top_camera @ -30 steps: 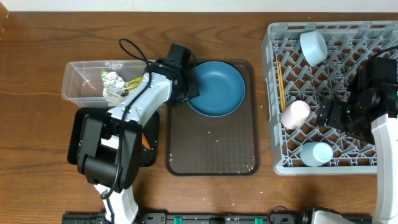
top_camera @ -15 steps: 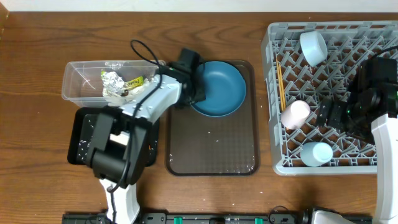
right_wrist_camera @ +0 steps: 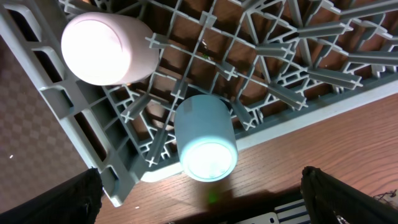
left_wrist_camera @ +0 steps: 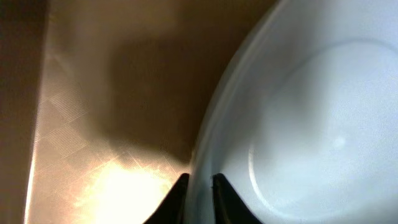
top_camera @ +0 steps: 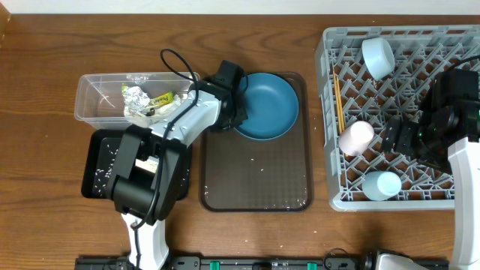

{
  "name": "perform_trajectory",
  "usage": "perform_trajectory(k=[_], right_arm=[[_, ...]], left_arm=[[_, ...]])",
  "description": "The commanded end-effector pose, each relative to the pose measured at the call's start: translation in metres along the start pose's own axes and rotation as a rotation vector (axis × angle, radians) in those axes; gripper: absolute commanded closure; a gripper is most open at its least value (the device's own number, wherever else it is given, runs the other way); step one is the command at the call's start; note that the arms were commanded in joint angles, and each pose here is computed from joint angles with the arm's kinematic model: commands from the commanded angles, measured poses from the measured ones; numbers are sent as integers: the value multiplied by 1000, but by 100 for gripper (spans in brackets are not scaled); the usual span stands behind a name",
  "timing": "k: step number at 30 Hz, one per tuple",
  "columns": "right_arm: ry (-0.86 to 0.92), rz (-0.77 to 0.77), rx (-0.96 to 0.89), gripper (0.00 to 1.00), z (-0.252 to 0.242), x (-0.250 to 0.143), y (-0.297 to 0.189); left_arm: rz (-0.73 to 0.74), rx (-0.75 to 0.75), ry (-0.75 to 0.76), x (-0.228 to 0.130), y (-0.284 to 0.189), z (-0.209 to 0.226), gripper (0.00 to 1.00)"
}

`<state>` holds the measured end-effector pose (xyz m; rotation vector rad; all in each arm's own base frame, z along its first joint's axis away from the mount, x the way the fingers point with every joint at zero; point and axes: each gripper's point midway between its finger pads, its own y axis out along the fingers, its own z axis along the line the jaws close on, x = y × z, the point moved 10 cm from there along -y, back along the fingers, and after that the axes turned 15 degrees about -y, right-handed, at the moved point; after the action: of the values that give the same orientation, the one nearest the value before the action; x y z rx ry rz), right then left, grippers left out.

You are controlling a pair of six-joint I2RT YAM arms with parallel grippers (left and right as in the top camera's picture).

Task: Sort waste into correct bins and load items into the dishwasher rack
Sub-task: 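Lift the blue plate edge with the left gripper toward the rack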

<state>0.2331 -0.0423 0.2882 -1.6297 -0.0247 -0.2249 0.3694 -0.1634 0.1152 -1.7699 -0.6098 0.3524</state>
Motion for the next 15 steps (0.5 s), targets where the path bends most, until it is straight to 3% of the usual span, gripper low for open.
perform_trajectory(k=[1,15], right_arm=[[-4,-19,-6,1,-2,1,-5],[-4,-19,-6,1,-2,1,-5]], left_arm=[[-90,-104,11,8,-46,-15,91],[-165,-253,59,-29,-173,-3,94]])
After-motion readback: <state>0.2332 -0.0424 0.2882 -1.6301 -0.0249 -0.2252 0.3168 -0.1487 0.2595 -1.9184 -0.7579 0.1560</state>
